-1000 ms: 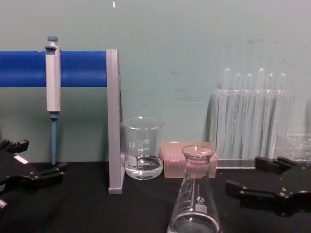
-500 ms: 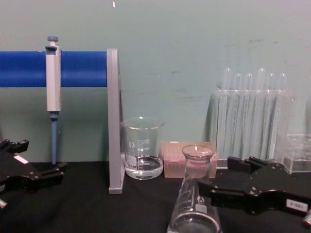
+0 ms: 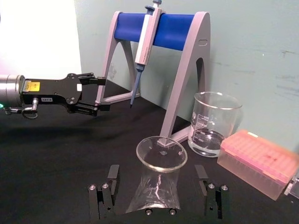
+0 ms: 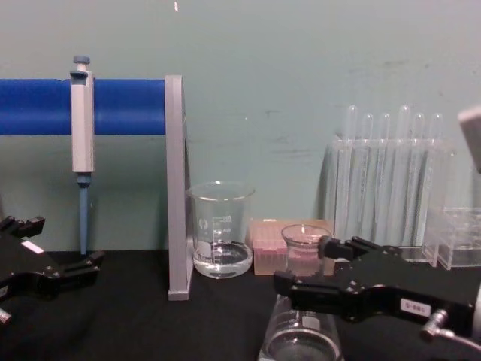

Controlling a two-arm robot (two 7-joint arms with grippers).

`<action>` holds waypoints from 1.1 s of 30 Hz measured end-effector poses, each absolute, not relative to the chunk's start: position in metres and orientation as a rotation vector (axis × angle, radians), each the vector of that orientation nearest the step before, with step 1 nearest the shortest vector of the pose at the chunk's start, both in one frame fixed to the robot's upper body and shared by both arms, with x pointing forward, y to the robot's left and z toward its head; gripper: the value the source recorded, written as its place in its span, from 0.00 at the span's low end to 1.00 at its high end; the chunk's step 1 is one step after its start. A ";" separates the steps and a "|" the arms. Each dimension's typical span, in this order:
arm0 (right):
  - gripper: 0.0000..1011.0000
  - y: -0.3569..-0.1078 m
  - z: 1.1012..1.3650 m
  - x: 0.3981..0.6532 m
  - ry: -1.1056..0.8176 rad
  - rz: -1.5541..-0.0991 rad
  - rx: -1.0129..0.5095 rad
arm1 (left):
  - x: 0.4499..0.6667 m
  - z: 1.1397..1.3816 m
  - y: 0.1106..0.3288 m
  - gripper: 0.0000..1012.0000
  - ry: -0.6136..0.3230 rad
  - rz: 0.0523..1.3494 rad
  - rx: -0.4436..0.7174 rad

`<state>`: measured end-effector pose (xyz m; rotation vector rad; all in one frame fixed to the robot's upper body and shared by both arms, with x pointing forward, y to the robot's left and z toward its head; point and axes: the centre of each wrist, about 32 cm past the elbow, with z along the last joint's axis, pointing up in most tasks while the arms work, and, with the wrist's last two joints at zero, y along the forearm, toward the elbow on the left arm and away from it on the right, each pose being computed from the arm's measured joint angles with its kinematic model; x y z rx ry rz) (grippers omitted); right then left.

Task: Grasp the erlenmeyer flask with one hand, shake it three times, then place it back.

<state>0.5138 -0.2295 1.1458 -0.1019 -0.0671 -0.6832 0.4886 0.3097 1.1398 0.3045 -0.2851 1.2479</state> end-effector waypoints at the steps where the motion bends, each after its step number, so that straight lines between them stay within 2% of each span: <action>1: 0.99 -0.229 1.146 0.515 -0.067 -0.683 -0.103 | 0.489 1.140 0.310 0.99 -0.285 1.248 0.305; 16: 0.99 -0.217 1.144 0.527 -0.063 -0.675 -0.104 | 0.489 1.140 0.310 0.99 -0.285 1.248 0.304; 33: 0.99 -0.214 1.144 0.529 -0.069 -0.687 -0.110 | 0.489 1.140 0.310 0.99 -0.285 1.248 0.304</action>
